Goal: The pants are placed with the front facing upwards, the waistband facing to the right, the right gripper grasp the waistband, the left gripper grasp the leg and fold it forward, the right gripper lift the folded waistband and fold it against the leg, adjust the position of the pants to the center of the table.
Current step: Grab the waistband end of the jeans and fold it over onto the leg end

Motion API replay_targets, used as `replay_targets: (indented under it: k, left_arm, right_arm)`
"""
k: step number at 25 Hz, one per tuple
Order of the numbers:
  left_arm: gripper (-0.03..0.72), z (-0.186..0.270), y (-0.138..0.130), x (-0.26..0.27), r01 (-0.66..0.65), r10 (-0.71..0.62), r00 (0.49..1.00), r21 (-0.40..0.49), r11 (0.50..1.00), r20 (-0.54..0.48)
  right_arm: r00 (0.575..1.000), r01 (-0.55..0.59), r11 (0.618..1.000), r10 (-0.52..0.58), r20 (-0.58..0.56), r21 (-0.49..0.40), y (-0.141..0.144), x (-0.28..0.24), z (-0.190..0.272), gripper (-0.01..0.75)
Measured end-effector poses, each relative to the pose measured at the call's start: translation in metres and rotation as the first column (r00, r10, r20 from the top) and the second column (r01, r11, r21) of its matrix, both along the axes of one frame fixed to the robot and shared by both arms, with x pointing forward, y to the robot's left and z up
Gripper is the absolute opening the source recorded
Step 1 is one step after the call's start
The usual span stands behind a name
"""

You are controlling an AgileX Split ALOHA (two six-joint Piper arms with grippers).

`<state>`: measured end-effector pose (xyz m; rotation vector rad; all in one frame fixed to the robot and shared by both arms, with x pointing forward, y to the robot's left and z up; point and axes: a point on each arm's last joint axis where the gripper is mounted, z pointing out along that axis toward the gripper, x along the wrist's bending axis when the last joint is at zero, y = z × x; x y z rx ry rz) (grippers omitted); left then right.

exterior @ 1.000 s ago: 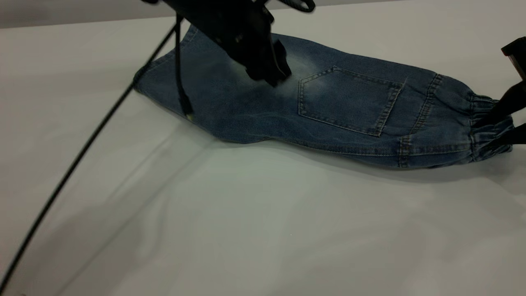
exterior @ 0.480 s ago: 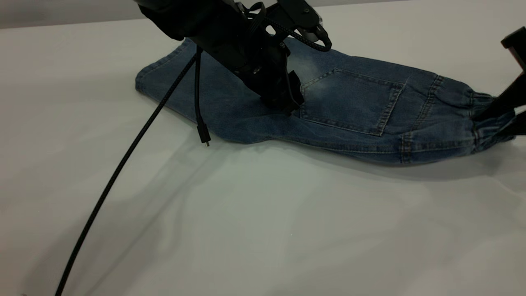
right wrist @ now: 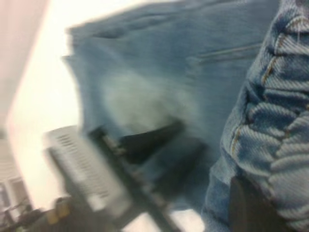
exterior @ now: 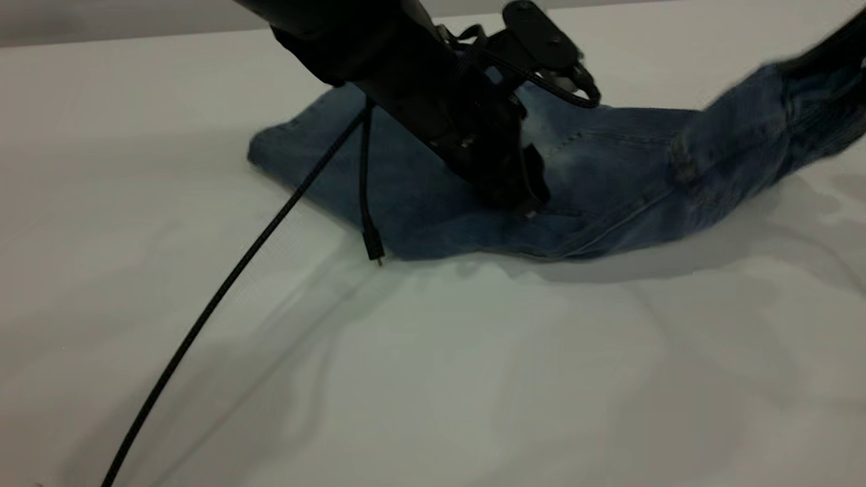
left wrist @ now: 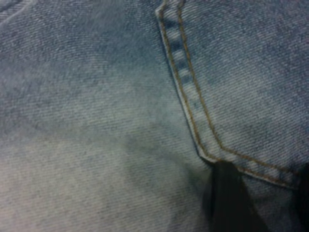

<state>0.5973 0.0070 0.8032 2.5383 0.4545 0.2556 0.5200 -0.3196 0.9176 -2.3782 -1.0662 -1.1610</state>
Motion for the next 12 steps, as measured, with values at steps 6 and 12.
replay_targets:
  k: [6,12]
  left_arm:
    - [0.337,0.0,-0.01,-0.009,0.03,-0.03,1.0,-0.003,1.0,-0.006]
    - [0.337,-0.001,-0.026,-0.023,0.069,-0.069,0.998,-0.007,0.998,-0.009]
  right_arm:
    - [0.996,-0.008,1.0,0.007,0.094,0.002,0.003,-0.003,0.027,0.087]
    - [0.98,-0.06,0.998,0.052,0.192,0.033,0.009,-0.007,0.049,0.087]
